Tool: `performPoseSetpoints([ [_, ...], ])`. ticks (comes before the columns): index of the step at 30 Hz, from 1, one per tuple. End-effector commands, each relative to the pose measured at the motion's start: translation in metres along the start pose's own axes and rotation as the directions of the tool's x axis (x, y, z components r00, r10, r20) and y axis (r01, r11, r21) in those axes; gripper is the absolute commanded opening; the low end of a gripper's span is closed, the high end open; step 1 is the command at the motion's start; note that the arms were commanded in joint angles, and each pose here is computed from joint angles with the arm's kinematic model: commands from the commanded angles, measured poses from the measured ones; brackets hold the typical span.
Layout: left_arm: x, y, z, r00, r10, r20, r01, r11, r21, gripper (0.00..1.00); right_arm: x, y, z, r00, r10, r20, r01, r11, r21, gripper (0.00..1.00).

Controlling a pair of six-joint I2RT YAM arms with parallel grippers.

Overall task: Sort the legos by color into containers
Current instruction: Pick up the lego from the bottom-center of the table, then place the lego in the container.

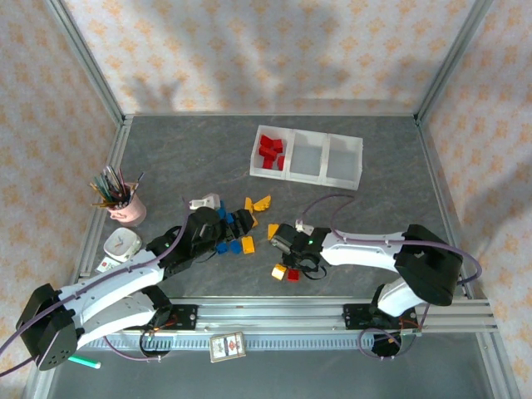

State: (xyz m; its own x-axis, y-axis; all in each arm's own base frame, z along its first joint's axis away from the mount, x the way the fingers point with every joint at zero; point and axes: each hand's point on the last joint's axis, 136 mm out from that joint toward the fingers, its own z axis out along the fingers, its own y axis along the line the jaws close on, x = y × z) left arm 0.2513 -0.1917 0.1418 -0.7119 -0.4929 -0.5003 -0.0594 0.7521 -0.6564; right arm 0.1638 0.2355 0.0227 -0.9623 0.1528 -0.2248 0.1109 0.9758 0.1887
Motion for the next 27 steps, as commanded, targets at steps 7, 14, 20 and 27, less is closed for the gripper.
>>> performPoseSetpoints([
  [7,-0.027,-0.016,-0.009,0.995,0.05,0.087,-0.048,0.999,-0.027,0.99,-0.062,0.005,-0.044,0.979,-0.015,0.205,0.019,1.0,-0.021,0.3],
  [14,-0.048,-0.022,-0.018,0.985,0.073,0.155,-0.07,0.997,-0.029,0.99,-0.141,0.029,-0.081,0.927,-0.049,0.372,0.074,0.996,-0.054,0.3],
  [20,-0.071,-0.021,-0.022,0.979,0.03,0.199,-0.032,0.999,0.008,0.99,-0.203,0.065,-0.086,0.893,-0.073,0.444,0.113,0.991,-0.065,0.3],
  [27,-0.1,-0.014,-0.023,0.97,0.025,0.241,-0.024,1.0,-0.005,0.99,-0.27,0.103,-0.066,0.876,-0.122,0.466,0.167,0.985,-0.055,0.3],
])
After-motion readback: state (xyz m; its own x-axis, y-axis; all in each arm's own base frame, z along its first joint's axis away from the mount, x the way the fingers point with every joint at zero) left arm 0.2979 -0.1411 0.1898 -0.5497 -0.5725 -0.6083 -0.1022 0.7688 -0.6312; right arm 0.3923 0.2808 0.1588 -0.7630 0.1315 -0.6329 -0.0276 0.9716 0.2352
